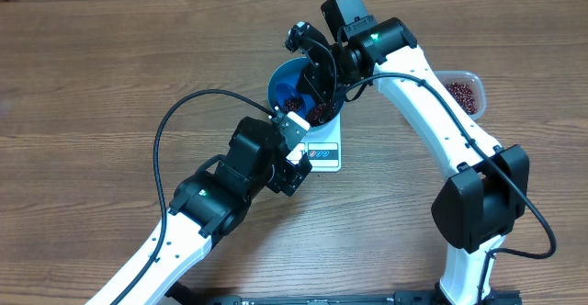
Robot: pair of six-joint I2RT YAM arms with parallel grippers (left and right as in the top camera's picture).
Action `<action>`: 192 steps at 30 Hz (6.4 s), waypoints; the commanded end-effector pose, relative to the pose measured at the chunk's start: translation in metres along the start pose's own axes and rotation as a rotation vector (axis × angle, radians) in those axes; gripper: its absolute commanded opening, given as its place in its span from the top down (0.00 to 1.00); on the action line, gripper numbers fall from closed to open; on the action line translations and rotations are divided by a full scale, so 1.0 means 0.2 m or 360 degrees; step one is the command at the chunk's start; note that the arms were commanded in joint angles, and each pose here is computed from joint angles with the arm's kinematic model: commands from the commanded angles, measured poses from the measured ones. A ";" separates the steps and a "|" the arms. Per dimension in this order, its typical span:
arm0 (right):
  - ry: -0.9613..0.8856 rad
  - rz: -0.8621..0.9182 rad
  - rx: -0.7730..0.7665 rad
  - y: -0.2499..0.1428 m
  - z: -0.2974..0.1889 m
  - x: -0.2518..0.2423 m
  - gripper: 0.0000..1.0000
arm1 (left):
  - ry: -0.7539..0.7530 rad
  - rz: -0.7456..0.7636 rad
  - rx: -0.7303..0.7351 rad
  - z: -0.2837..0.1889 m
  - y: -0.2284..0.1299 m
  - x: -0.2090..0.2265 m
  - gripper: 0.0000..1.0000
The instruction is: Scoop item into bowl and weigh 150g on scale
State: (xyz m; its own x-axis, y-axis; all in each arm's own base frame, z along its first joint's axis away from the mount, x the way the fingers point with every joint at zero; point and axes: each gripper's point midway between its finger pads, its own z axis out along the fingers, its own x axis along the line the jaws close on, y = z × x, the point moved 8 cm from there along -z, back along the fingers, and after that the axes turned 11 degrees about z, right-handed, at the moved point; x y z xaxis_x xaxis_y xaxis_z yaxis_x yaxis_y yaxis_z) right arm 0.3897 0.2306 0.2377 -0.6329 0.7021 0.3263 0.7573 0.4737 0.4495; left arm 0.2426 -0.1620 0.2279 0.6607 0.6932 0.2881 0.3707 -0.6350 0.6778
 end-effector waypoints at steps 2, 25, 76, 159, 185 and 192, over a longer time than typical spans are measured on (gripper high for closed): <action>-0.0020 -0.0024 -0.0064 0.04 -0.07 0.02 0.96 | 0.0013 0.0035 0.0023 0.01 -0.01 0.00 0.00; -0.0339 -0.0062 -0.0162 0.06 -0.26 0.01 0.96 | 0.0013 0.0036 0.0023 0.01 -0.01 0.00 0.00; -0.0568 -0.0069 -0.0225 0.05 -0.40 0.00 0.96 | 0.0013 0.0035 0.0024 0.01 -0.01 0.00 0.00; -0.0618 -0.0060 -0.0204 0.04 -0.40 -0.01 0.96 | 0.0012 0.0035 0.0024 0.01 -0.01 0.00 0.00; -0.0508 -0.0074 -0.0243 0.06 -0.40 0.02 0.96 | 0.0012 0.0035 0.0024 0.01 -0.01 0.00 0.00; -0.0476 -0.0050 -0.0251 0.06 -0.39 0.03 0.96 | 0.0014 0.0034 0.0017 0.01 -0.01 0.00 0.00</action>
State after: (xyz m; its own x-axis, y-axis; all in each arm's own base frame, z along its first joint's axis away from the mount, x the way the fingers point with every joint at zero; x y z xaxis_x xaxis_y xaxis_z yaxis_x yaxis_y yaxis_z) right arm 0.3899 0.2010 0.2795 -0.5649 0.8239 0.0463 0.7170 0.4623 0.5217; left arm 0.2426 -0.1621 0.2280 0.6605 0.6933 0.2882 0.3703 -0.6347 0.6783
